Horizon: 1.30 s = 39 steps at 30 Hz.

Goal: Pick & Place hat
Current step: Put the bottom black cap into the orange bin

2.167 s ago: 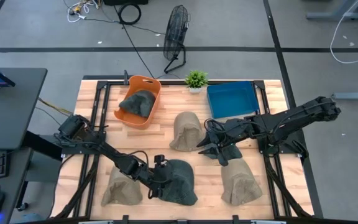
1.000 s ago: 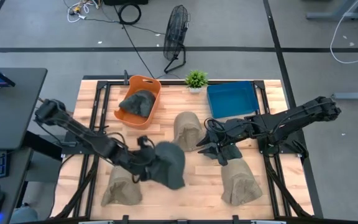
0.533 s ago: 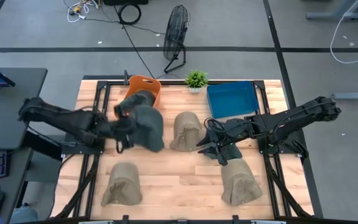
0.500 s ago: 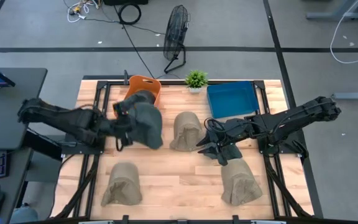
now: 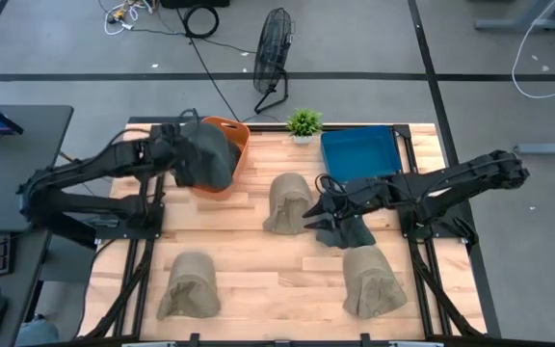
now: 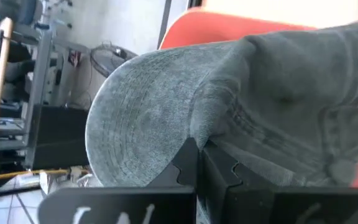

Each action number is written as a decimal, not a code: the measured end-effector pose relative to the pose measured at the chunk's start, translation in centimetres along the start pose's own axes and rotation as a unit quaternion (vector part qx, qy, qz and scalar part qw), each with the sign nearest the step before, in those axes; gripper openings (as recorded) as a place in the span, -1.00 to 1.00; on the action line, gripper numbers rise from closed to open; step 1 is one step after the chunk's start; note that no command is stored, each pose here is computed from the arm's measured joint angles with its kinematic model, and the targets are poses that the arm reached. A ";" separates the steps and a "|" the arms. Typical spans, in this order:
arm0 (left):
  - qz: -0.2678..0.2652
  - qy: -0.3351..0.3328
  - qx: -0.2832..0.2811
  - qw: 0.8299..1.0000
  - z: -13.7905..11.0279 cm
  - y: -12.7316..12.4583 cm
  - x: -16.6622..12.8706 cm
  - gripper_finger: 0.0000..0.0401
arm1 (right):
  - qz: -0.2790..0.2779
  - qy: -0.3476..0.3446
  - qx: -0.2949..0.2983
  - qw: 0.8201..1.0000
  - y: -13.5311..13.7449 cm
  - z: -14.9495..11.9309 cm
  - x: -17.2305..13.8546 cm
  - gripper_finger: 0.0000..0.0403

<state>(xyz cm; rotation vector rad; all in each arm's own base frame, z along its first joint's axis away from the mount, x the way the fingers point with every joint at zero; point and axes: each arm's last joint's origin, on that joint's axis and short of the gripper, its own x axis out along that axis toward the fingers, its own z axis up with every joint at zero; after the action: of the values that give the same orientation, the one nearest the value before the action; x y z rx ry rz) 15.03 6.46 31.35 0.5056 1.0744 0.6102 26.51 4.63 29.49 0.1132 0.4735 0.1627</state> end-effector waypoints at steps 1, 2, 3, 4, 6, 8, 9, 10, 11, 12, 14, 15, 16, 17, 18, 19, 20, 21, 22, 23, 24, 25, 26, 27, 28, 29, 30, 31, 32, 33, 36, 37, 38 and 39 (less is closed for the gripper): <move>0.000 0.004 -0.005 1.000 -0.2 0.4 0.2 -0.98 | -0.002 -0.001 0.001 1.000 -0.1 0.0 0.0 -0.33; 0.000 0.006 -0.005 1.000 -0.3 0.7 0.4 -0.98 | -0.005 -0.001 0.002 1.000 -0.3 0.0 0.0 -0.33; 0.003 0.009 -0.005 1.000 -0.4 1.0 0.6 -0.98 | -0.007 -0.001 0.003 1.000 -0.4 0.1 0.0 -0.33; 0.007 0.010 -0.005 1.000 -0.5 1.4 0.8 -0.98 | -0.009 -0.002 0.004 1.000 -0.5 0.1 0.0 -0.33; 0.012 0.012 0.004 1.000 -0.7 1.9 1.1 -0.98 | -0.013 -0.002 0.006 1.000 -0.8 0.1 0.0 -0.33; 0.007 0.012 0.010 1.000 -0.7 2.3 1.6 -0.98 | -0.025 -0.004 0.007 1.000 -1.0 0.1 0.0 -0.33; 0.000 0.013 0.014 1.000 -0.8 2.5 1.8 -0.98 | -0.032 -0.005 0.008 0.999 -1.1 0.2 -0.1 -0.33; -0.008 0.016 0.014 1.000 -0.9 2.6 2.1 -0.98 | -0.036 -0.006 0.008 0.999 -1.1 0.2 -0.1 -0.33; -0.014 0.019 0.013 1.000 -0.9 2.6 2.3 -0.98 | -0.041 -0.006 0.008 0.999 -1.2 0.2 -0.1 -0.33; -0.025 0.017 0.011 0.999 -0.9 2.7 2.6 -0.98 | -0.042 -0.007 0.009 0.999 -1.2 0.2 -0.1 -0.33; -0.055 0.012 0.007 0.998 -0.8 2.6 3.3 -0.98 | -0.043 -0.007 0.009 0.999 -1.2 0.2 -0.1 -0.33; -0.070 0.012 0.008 0.997 -0.6 2.5 3.7 -0.98 | -0.043 -0.007 0.009 0.999 -1.2 0.2 -0.1 -0.33; -0.077 0.016 0.012 0.997 -0.5 2.4 4.1 -0.98 | -0.042 -0.007 0.009 0.999 -1.2 0.2 -0.1 -0.33; -0.082 0.023 0.016 0.996 -0.4 2.3 4.6 -0.98 | -0.042 -0.007 0.009 0.999 -1.2 0.2 -0.1 -0.33; -0.086 0.029 0.019 0.996 -0.2 2.1 5.1 -0.98 | -0.042 -0.007 0.009 0.999 -1.2 0.2 -0.1 -0.33; -0.091 0.035 0.021 0.995 0.0 2.0 5.6 -0.98 | -0.042 -0.007 0.009 0.999 -1.2 0.2 -0.1 -0.33; -0.096 0.042 0.025 0.994 0.2 1.8 6.2 -0.98 | -0.042 -0.007 0.009 0.999 -1.2 0.2 -0.1 -0.33; -0.102 0.050 0.029 0.993 0.3 1.6 6.7 -0.98 | -0.042 -0.007 0.009 0.999 -1.2 0.2 -0.1 -0.33; -0.107 0.056 0.032 0.992 0.5 1.5 7.3 -0.98 | -0.042 -0.007 0.009 0.999 -1.2 0.2 -0.1 -0.33; -0.111 0.062 0.032 0.991 0.6 1.3 7.8 -0.98 | -0.042 -0.007 0.009 0.999 -1.2 0.2 -0.1 -0.33; -0.116 0.068 0.032 0.990 0.8 1.1 8.4 -0.98 | -0.042 -0.007 0.009 0.999 -1.2 0.2 -0.1 -0.33; -0.121 0.076 0.033 0.989 0.8 0.9 8.8 -0.98 | -0.042 -0.007 0.009 0.999 -1.2 0.2 -0.1 -0.33; -0.125 0.082 0.030 0.988 0.9 0.7 9.3 -0.98 | -0.042 -0.007 0.009 0.999 -1.2 0.2 -0.1 -0.33; -0.128 0.086 0.026 0.988 1.1 0.6 9.7 -0.98 | -0.042 -0.007 0.009 0.999 -1.2 0.2 -0.1 -0.33; -0.132 0.089 0.024 0.987 1.2 0.4 10.1 -0.97 | -0.042 -0.007 0.009 0.999 -1.2 0.2 -0.1 -0.33; -0.139 0.088 0.024 0.986 1.3 0.2 10.4 -0.97 | -0.042 -0.007 0.009 0.999 -1.2 0.2 -0.1 -0.33; -0.145 0.082 0.026 0.986 1.5 0.1 10.7 -0.97 | -0.042 -0.006 0.009 0.999 -1.2 0.2 -0.1 -0.33; -0.152 0.074 0.028 0.985 1.7 0.0 11.1 -0.98 | -0.042 -0.006 0.009 0.999 -1.2 0.2 -0.1 -0.33; -0.156 0.066 0.031 0.985 1.9 -0.1 11.4 -0.98 | -0.042 -0.006 0.009 0.999 -1.2 0.2 -0.1 -0.33; -0.159 0.059 0.031 0.985 2.1 -0.2 11.7 -0.98 | -0.042 -0.006 0.009 0.999 -1.2 0.2 -0.1 -0.33; -0.161 0.055 0.012 0.985 2.4 -0.4 12.7 -0.95 | -0.043 -0.006 0.009 0.999 -1.2 0.2 -0.1 -0.33; -0.164 0.061 0.002 0.985 2.4 -0.5 12.9 -0.92 | -0.043 -0.006 0.009 0.999 -1.2 0.2 -0.1 -0.33; -0.166 0.068 -0.008 0.984 2.4 -0.7 13.2 -0.88 | -0.043 -0.006 0.009 0.999 -1.2 0.2 -0.1 -0.33; -0.167 0.074 -0.016 0.983 2.4 -0.8 13.4 -0.84 | -0.043 -0.006 0.009 0.999 -1.2 0.2 -0.1 -0.33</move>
<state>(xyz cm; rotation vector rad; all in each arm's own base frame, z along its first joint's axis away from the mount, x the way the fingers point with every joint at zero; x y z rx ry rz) 22.01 14.81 23.06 0.2448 1.2554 0.3719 26.69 3.42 29.48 0.1109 0.4669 0.0744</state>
